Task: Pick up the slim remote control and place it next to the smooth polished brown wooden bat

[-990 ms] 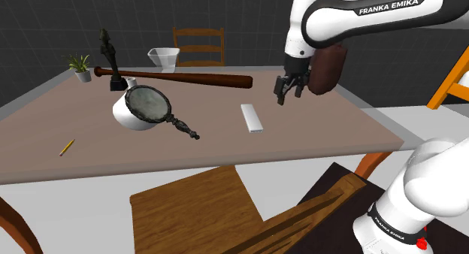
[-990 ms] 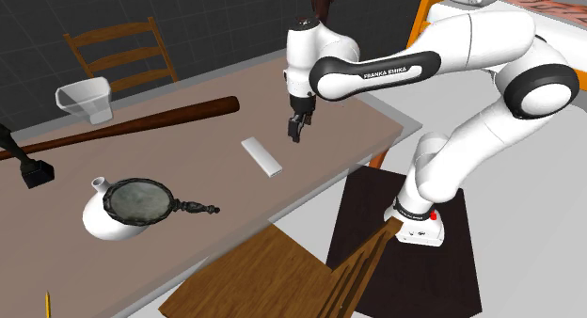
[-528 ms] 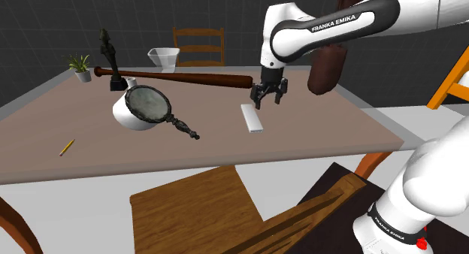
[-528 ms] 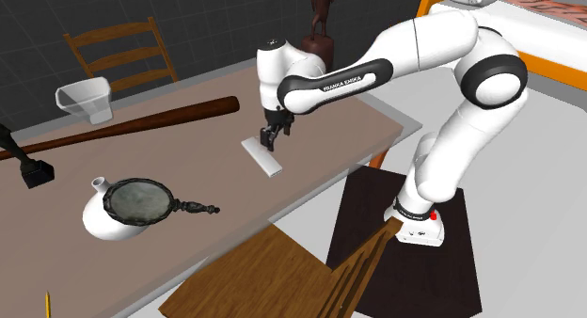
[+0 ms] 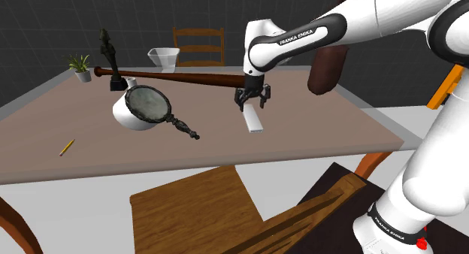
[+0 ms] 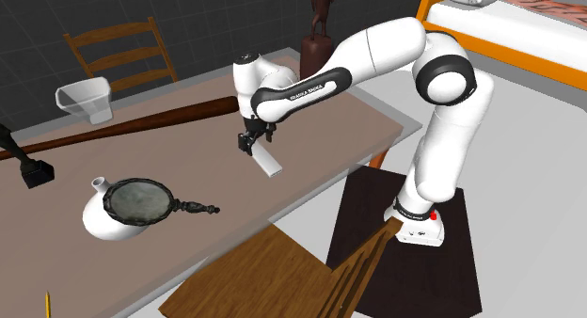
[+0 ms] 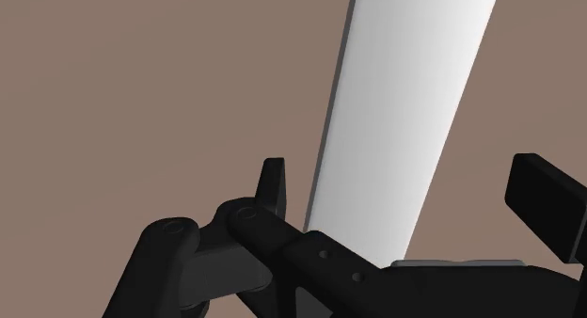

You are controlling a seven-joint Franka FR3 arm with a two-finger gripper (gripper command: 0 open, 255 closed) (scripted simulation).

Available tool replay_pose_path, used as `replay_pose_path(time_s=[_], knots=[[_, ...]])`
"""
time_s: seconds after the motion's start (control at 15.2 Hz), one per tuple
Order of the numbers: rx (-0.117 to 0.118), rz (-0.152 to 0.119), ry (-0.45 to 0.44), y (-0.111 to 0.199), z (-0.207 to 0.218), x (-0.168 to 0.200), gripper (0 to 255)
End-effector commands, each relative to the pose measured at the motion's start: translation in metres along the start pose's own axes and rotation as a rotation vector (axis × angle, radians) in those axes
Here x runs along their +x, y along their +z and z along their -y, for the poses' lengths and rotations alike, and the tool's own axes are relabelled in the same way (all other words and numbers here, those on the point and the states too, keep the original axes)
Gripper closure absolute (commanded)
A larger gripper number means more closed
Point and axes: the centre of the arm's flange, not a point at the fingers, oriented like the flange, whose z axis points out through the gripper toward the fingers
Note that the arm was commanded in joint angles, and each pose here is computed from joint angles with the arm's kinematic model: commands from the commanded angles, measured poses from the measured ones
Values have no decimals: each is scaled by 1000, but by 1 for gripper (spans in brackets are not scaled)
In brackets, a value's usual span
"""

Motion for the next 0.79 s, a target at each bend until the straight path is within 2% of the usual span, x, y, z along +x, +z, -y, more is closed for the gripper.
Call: replay_pose_path(time_s=[0.0, 0.33, 0.73], knots=[[1, 0, 5, 11, 1, 1, 0], [1, 0, 5, 35, 1, 1, 0], [1, 0, 5, 35, 1, 1, 0]])
